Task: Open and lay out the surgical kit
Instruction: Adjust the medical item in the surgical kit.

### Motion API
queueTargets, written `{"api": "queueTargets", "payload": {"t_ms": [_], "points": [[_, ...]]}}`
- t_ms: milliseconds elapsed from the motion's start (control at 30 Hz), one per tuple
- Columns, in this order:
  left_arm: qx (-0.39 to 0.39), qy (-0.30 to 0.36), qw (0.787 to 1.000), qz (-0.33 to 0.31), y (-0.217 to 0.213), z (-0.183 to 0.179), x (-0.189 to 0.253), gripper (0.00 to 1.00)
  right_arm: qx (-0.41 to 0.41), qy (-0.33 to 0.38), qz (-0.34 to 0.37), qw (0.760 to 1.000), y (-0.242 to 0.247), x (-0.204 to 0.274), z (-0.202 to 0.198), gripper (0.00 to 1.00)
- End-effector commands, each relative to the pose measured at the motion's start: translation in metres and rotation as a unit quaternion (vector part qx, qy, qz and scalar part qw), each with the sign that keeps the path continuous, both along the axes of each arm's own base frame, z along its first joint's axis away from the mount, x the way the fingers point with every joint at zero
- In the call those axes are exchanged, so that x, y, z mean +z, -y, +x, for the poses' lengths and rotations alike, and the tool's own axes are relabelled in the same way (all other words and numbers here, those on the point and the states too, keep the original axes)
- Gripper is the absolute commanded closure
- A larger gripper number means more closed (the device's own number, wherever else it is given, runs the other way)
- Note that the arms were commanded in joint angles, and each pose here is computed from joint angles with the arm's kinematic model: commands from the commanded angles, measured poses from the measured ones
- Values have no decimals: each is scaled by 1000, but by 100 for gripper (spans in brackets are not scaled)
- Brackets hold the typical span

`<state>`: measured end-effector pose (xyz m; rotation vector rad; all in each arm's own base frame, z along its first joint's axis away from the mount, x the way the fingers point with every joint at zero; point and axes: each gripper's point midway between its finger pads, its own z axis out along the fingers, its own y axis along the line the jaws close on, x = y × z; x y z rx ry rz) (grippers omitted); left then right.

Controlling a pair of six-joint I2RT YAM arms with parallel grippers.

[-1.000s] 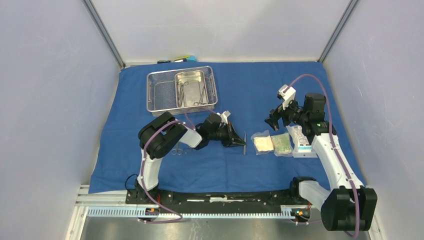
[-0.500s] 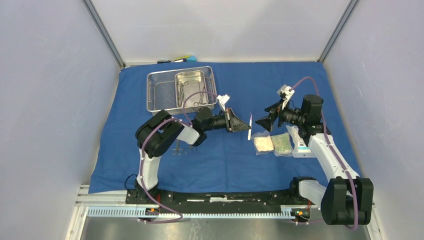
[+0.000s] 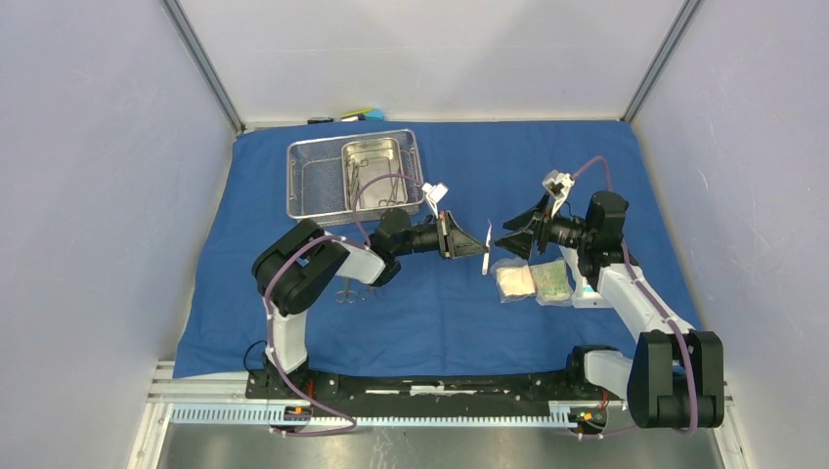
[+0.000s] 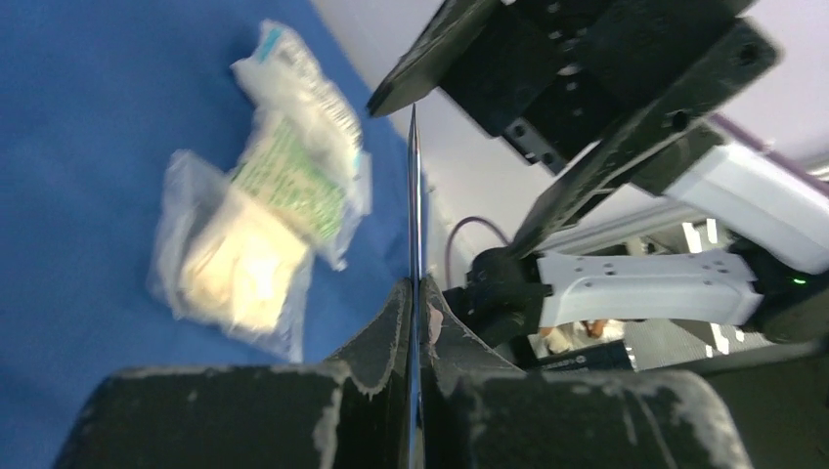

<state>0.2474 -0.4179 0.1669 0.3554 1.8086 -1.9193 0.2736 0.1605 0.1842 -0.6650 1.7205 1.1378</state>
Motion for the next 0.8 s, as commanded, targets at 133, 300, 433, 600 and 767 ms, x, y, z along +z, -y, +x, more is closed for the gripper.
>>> {"api": "queueTargets", "payload": {"t_ms": [133,300,433,600,767], "points": [[60,10,949,308,-36,15,-94,96,-50,41,-89,994,20,-7,25,22],[78,50,897,433,-46,15,-107,97,-69,33,-144,987,33,-25,30,20],[128,33,858,497,-52,15,-110,95,-80,29,-163,983,39,-32,32,19],[157,-2,830,536,-53,6,-116,97,-99,42,-191,976,48,-30,35,18],[179,-33,813,553,-49,2,-117,94,-120,56,-227,965,61,-29,34,16]]}}
